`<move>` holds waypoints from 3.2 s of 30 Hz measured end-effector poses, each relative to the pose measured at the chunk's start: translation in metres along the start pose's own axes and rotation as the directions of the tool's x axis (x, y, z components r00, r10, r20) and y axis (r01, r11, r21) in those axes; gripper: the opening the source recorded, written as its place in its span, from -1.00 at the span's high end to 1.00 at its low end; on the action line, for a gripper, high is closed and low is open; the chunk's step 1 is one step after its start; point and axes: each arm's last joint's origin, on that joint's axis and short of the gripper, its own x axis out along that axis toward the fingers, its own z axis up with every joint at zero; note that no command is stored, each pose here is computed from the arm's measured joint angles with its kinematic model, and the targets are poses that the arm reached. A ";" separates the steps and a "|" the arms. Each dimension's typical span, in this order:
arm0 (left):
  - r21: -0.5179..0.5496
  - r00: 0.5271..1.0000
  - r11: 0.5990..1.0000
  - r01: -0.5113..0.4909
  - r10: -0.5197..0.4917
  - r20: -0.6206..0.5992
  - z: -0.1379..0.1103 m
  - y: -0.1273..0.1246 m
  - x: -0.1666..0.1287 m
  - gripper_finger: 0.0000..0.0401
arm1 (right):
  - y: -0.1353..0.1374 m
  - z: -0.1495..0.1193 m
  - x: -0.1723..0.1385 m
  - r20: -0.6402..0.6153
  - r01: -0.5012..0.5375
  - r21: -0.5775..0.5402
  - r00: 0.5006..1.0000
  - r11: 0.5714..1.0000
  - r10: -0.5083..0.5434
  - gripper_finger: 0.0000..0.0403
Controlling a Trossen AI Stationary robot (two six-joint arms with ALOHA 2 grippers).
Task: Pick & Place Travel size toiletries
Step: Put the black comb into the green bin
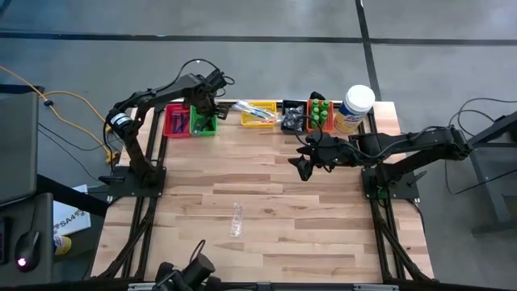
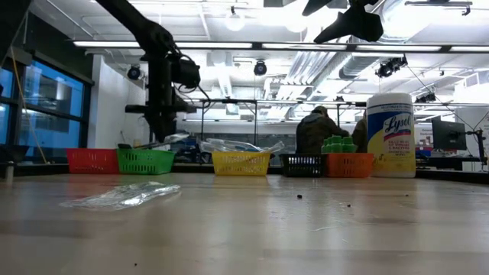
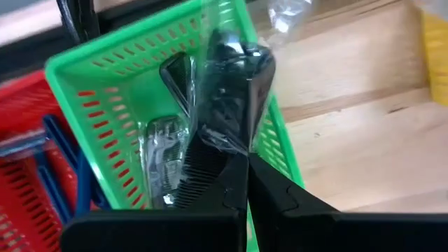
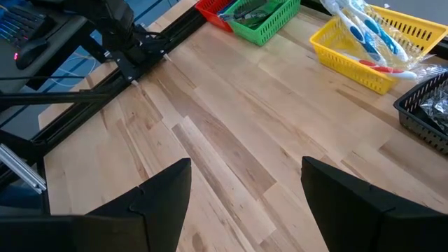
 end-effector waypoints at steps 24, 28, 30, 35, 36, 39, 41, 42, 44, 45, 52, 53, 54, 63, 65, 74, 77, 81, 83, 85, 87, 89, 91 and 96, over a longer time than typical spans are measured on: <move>-0.020 0.997 1.000 -0.024 0.025 0.076 -0.008 0.009 -0.024 0.31 | -0.001 -0.001 0.000 -0.016 0.007 -0.001 1.000 1.000 -0.007 -0.28; 0.009 0.984 1.000 0.014 -0.015 0.178 -0.019 0.008 -0.056 0.34 | -0.003 -0.002 -0.010 -0.022 0.003 -0.028 1.000 1.000 -0.003 -0.28; 0.041 0.971 0.999 0.020 -0.029 0.236 -0.027 0.007 -0.073 0.34 | -0.004 -0.002 -0.018 -0.021 -0.007 -0.059 1.000 0.998 0.006 -0.28; 0.046 0.918 0.996 0.078 -0.090 0.386 -0.051 0.008 -0.098 0.34 | -0.008 0.000 -0.036 0.019 -0.007 -0.062 1.000 0.998 0.009 -0.28; 0.046 0.911 0.995 0.088 -0.099 0.400 -0.055 0.009 -0.096 0.34 | -0.009 0.001 -0.038 0.035 -0.001 -0.060 0.999 0.998 0.004 -0.28; 0.034 0.934 0.995 0.090 -0.096 0.345 -0.067 0.014 -0.076 0.35 | -0.011 0.003 -0.043 0.068 0.009 -0.047 0.998 0.999 -0.005 -0.28; 0.052 0.936 0.983 0.174 -0.182 0.300 -0.071 0.011 -0.057 0.35 | -0.011 0.004 -0.043 0.071 0.010 -0.045 0.997 0.999 -0.007 -0.28; 0.063 0.924 0.973 0.224 -0.232 0.304 -0.071 0.009 -0.052 0.35 | -0.011 0.004 -0.043 0.072 0.012 -0.045 0.997 0.999 -0.009 -0.28; 0.062 0.896 0.955 0.291 -0.294 0.334 -0.067 0.007 -0.049 0.35 | -0.012 0.005 -0.042 0.074 0.015 -0.041 0.997 0.999 -0.012 -0.28; 0.048 0.891 0.953 0.299 -0.297 0.344 -0.063 0.006 -0.047 0.36 | -0.012 0.005 -0.042 0.074 0.018 -0.039 0.997 0.999 -0.015 -0.28; -0.051 0.931 0.958 0.284 -0.262 0.255 -0.033 0.014 -0.011 0.79 | -0.012 0.004 -0.039 0.068 0.023 -0.039 0.997 0.999 -0.020 -0.28; -0.060 0.938 0.959 0.276 -0.256 0.232 -0.030 0.015 -0.004 0.88 | -0.012 0.004 -0.039 0.068 0.024 -0.039 0.997 0.999 -0.021 -0.28; -0.065 0.946 0.962 0.264 -0.245 0.214 -0.027 0.016 0.003 0.94 | -0.012 0.004 -0.039 0.068 0.024 -0.039 0.997 0.999 -0.021 -0.28; -0.076 0.953 0.973 0.219 -0.196 0.233 -0.015 0.024 0.016 0.99 | -0.012 0.004 -0.039 0.067 0.024 -0.020 0.997 1.000 -0.022 -0.28; -0.070 0.952 0.974 0.216 -0.194 0.236 -0.014 0.025 0.016 0.99 | -0.012 0.004 -0.039 0.068 0.024 -0.020 0.997 1.000 -0.022 -0.28; 0.038 0.895 0.926 0.375 -0.372 0.244 -0.007 0.019 0.015 0.99 | -0.013 0.005 -0.039 0.085 0.045 -0.018 0.995 0.999 -0.043 -0.28; 0.027 0.895 0.924 0.382 -0.377 0.239 -0.005 0.017 0.022 1.00 | -0.013 0.004 -0.038 0.084 0.047 -0.019 0.995 0.999 -0.045 -0.28; 0.001 0.901 0.928 0.373 -0.362 0.237 -0.002 0.015 0.035 1.00 | -0.013 0.004 -0.035 0.084 0.065 -0.020 0.994 0.998 -0.063 -0.28; -0.004 0.906 0.934 0.357 -0.346 0.244 -0.001 0.014 0.039 1.00 | -0.014 0.005 -0.035 0.088 0.069 -0.012 0.994 0.998 -0.068 -0.28; -0.007 0.915 0.945 0.326 -0.314 0.253 -0.001 0.015 0.039 1.00 | -0.015 0.006 -0.034 0.092 0.073 -0.006 0.993 0.997 -0.072 -0.28; -0.008 0.920 0.958 0.288 -0.275 0.279 0.001 0.016 0.039 1.00 | -0.016 0.007 -0.034 0.093 0.078 0.004 0.993 0.997 -0.078 -0.28; -0.012 0.923 0.962 0.271 -0.257 0.288 0.001 0.017 0.039 1.00 | -0.017 0.008 -0.033 0.093 0.080 0.015 0.992 0.997 -0.081 -0.28; -0.009 0.926 0.968 0.251 -0.237 0.295 0.003 0.017 0.037 1.00 | -0.017 0.008 -0.033 0.092 0.078 0.020 0.993 0.997 -0.080 -0.28; -0.004 0.937 0.986 0.169 -0.160 0.310 0.006 0.018 0.030 1.00 | -0.019 0.010 -0.032 0.091 0.082 0.027 0.992 0.996 -0.084 -0.28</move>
